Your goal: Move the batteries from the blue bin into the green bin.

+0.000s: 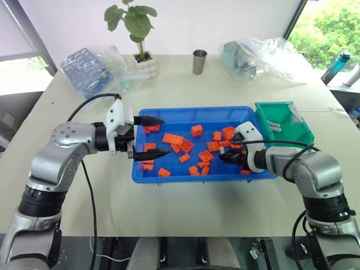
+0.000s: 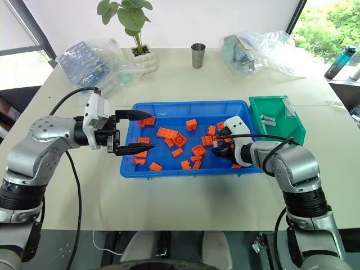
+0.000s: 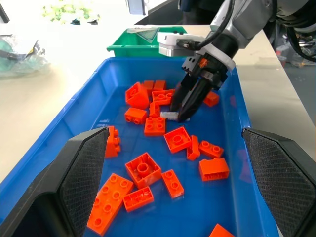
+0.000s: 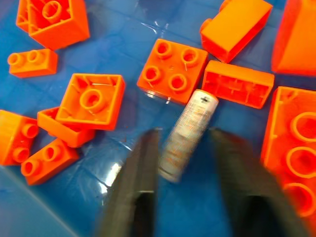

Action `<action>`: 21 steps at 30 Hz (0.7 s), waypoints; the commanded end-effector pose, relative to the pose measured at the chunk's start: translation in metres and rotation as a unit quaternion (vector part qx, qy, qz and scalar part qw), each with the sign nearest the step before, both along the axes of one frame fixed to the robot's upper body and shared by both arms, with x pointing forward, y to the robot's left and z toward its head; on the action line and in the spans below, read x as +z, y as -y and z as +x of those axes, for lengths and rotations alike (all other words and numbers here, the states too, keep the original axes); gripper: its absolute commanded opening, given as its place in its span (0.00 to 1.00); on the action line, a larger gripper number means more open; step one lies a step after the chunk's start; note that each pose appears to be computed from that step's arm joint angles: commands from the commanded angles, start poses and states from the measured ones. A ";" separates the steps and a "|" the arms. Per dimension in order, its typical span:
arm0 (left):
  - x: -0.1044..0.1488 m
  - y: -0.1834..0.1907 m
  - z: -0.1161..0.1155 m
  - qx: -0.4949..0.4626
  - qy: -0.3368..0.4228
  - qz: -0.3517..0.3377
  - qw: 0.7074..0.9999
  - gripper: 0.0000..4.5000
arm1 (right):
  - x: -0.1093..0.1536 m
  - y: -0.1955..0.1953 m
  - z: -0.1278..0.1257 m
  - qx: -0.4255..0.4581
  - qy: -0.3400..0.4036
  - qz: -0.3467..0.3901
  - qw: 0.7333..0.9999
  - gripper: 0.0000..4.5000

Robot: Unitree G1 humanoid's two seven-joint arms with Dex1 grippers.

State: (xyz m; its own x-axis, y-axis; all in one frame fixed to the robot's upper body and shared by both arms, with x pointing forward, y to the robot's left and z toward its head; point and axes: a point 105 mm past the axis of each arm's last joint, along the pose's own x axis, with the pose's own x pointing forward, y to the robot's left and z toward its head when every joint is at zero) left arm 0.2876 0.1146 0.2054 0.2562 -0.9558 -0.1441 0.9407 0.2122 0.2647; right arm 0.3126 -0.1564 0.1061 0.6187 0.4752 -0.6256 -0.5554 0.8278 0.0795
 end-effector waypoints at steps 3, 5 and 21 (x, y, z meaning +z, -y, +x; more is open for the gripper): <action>0.009 -0.002 -0.001 -0.004 0.017 -0.002 1.000 1.00 | 0.007 -0.003 -0.005 0.013 0.007 -0.002 1.000 0.01; 0.007 -0.002 -0.002 -0.007 0.015 -0.002 1.000 1.00 | 0.026 -0.002 -0.003 0.012 0.030 0.009 0.999 0.01; 0.006 0.002 0.000 -0.025 0.016 -0.002 1.000 1.00 | 0.113 0.129 0.020 -0.165 0.147 -0.048 0.974 0.01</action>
